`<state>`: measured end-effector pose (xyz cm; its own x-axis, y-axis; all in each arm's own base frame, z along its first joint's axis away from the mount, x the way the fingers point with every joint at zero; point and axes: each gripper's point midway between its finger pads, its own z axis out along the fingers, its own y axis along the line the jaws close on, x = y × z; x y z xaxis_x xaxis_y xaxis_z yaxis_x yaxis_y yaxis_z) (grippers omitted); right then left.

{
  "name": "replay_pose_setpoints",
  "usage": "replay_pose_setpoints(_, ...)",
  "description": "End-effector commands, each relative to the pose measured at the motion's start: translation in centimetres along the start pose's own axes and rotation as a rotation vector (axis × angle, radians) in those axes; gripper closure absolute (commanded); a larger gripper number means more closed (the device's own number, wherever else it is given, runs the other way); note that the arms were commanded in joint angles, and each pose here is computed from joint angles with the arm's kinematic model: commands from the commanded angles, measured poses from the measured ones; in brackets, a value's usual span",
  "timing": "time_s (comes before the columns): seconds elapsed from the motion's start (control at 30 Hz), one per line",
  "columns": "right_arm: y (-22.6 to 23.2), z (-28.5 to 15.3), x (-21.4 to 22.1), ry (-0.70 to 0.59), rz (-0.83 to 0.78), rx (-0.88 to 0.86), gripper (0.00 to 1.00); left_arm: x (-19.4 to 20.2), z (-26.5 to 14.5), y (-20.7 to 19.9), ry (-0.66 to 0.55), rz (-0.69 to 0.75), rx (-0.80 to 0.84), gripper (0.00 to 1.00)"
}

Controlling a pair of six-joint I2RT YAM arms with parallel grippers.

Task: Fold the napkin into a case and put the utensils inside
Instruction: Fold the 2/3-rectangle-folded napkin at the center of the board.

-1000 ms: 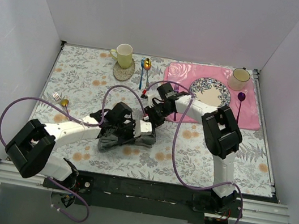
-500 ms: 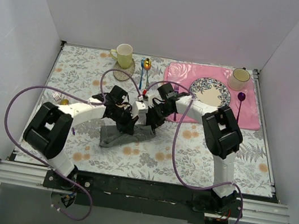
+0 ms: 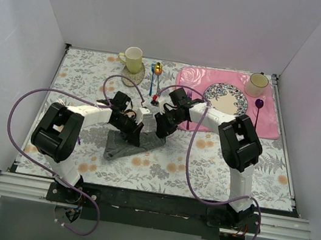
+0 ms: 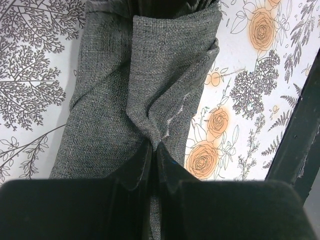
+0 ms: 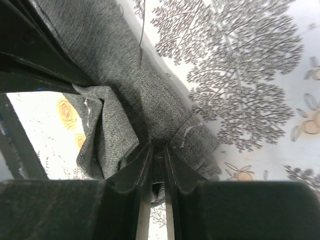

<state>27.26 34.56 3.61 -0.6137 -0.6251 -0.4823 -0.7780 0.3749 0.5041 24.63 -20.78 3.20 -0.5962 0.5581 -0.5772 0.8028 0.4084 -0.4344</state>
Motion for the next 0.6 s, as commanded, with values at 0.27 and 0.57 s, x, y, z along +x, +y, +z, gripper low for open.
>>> replay_pose_setpoints(0.27, 1.7, -3.9, -4.6, -0.221, -0.191, 0.069, 0.82, 1.8, 0.6, -0.4, 0.057, -0.089, 0.056, 1.0)
replay_pose_setpoints(0.57, 5.1, -5.1, -4.6, -0.267, -0.212, -0.064, 0.35, 1.4, 0.6, 0.1, 0.055, -0.134, 0.065, 1.0)
